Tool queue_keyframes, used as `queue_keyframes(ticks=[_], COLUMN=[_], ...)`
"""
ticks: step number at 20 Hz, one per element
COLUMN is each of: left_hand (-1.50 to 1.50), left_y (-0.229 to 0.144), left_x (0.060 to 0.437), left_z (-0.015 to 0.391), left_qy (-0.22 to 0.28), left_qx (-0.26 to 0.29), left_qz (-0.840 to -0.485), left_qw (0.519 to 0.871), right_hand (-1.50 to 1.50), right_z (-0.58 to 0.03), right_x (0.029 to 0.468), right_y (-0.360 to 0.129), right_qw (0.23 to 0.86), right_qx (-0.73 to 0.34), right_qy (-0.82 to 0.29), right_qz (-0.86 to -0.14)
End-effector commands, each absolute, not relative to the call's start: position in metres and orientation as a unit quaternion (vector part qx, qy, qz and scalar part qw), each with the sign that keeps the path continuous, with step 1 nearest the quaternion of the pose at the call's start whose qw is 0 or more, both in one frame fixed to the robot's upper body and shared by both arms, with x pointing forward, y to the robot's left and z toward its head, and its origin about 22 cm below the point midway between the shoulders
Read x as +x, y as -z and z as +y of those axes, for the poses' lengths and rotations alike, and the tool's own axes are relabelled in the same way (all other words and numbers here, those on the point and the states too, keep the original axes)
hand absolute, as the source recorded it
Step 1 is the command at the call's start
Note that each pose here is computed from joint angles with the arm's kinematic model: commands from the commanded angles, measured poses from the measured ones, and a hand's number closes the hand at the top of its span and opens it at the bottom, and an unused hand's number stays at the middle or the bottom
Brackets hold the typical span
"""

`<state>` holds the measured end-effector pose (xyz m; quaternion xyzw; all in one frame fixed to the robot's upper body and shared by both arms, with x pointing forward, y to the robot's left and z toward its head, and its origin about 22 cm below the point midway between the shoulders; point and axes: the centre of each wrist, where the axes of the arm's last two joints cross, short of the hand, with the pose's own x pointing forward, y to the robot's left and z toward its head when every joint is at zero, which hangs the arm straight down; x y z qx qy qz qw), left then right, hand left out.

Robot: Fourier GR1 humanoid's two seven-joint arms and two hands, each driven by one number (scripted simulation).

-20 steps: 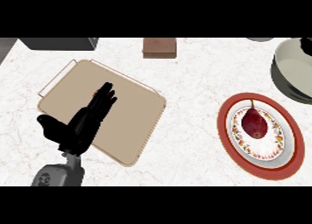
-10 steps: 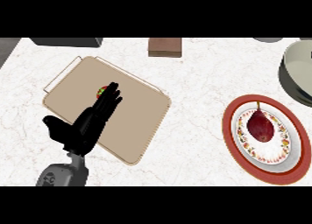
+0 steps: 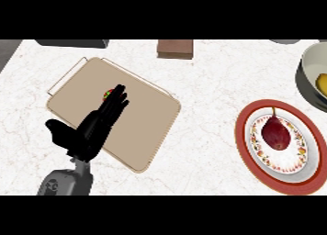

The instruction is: Pick the lemon from the plate and place it in the bowl

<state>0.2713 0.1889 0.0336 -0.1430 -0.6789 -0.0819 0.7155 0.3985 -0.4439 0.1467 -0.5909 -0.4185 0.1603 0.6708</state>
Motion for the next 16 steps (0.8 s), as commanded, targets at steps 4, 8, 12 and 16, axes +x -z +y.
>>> queue_keyframes(ticks=[4, 8, 12, 16], left_hand=[0.0, 0.0, 0.0, 0.0], left_y=[-0.027, -0.027, -0.028, -0.015], left_x=[0.264, 0.268, 0.272, 0.254], left_z=[0.186, 0.189, 0.213, 0.201], left_qy=[0.069, 0.06, 0.058, 0.048], left_qx=[-0.139, -0.13, -0.12, -0.103], left_qz=[-0.676, -0.676, -0.668, -0.667], left_qw=[0.721, 0.723, 0.732, 0.736], right_hand=[-1.5, -1.5, -1.5, -1.5], right_z=[-0.442, -0.442, -0.432, -0.454], right_x=[0.4, 0.398, 0.393, 0.358], right_y=[-0.145, -0.153, -0.132, -0.112], right_qw=[0.629, 0.547, 0.513, 0.494], right_qx=[-0.531, -0.492, -0.431, -0.402], right_qy=[0.011, 0.094, 0.102, 0.101], right_qz=[-0.567, -0.671, -0.735, -0.765])
